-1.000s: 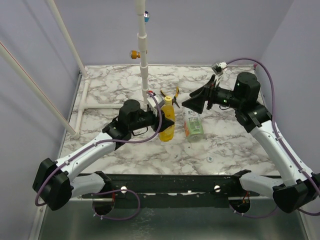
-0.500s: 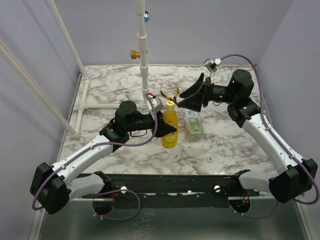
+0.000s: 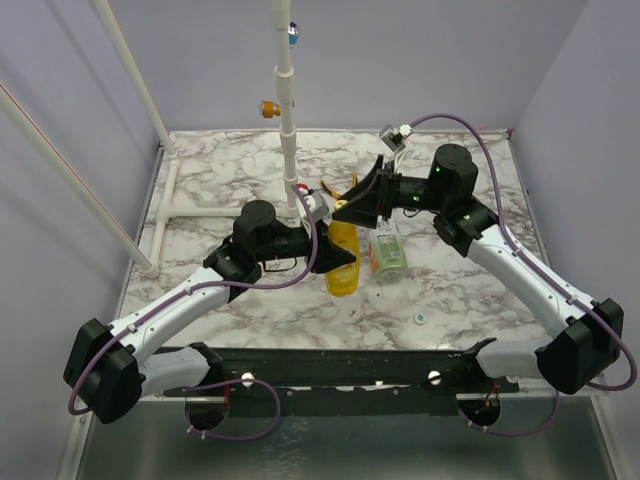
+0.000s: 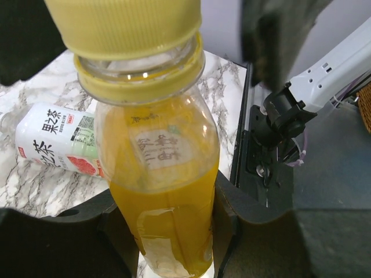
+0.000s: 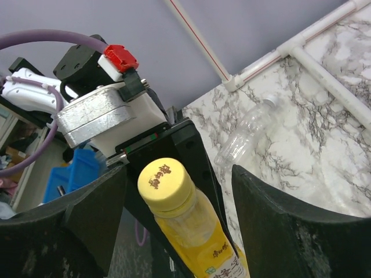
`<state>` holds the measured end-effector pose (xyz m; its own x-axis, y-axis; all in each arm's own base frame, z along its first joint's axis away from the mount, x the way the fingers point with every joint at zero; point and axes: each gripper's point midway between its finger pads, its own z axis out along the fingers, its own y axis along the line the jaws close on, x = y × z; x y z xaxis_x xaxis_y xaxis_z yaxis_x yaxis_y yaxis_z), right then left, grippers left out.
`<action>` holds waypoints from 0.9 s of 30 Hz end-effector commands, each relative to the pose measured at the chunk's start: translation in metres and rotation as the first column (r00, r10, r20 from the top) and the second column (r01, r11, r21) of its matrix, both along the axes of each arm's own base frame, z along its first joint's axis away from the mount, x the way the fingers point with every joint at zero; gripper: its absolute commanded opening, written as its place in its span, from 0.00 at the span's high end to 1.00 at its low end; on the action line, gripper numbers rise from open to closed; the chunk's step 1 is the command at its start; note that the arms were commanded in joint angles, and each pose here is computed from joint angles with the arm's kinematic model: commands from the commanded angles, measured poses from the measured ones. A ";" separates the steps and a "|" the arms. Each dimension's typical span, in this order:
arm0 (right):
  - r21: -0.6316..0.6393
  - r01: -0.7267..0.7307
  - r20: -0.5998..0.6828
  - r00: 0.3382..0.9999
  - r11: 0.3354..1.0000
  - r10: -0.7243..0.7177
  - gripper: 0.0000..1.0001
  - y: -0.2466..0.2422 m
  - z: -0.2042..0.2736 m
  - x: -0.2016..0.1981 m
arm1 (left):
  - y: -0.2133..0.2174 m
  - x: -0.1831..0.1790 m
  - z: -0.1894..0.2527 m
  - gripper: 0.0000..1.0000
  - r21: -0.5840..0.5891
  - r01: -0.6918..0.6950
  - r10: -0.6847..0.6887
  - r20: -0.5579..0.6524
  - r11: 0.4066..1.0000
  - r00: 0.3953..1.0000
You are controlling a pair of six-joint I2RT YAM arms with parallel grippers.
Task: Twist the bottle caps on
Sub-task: Screw the bottle cap onto the plastic bottle.
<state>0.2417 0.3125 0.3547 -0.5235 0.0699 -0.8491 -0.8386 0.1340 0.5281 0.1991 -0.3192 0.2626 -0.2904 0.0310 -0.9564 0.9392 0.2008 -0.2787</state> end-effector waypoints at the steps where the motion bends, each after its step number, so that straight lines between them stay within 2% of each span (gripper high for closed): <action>1: 0.011 0.030 0.029 0.999 0.999 -0.030 0.25 0.006 0.009 0.008 | -0.001 -0.003 0.003 1.00 -0.020 0.024 -0.024 0.009 1.000 1.000; 10: 0.012 0.030 0.032 0.999 0.999 -0.030 0.26 0.016 0.013 0.009 | -0.003 -0.002 -0.001 1.00 -0.020 0.020 -0.020 -0.007 1.000 1.000; 18: -0.010 0.032 0.041 0.999 0.999 -0.031 0.31 0.029 0.010 0.007 | -0.004 -0.001 -0.001 1.00 -0.026 0.024 -0.024 -0.010 0.999 1.000; 23: -0.014 0.038 0.046 0.998 0.999 -0.037 0.38 0.031 0.012 0.006 | -0.004 -0.001 -0.001 1.00 -0.027 0.020 -0.021 -0.016 0.999 1.000; 27: -0.015 0.042 0.049 0.998 0.999 -0.041 0.39 0.030 0.013 0.005 | -0.004 0.001 -0.003 1.00 -0.023 0.012 -0.013 -0.023 1.000 1.000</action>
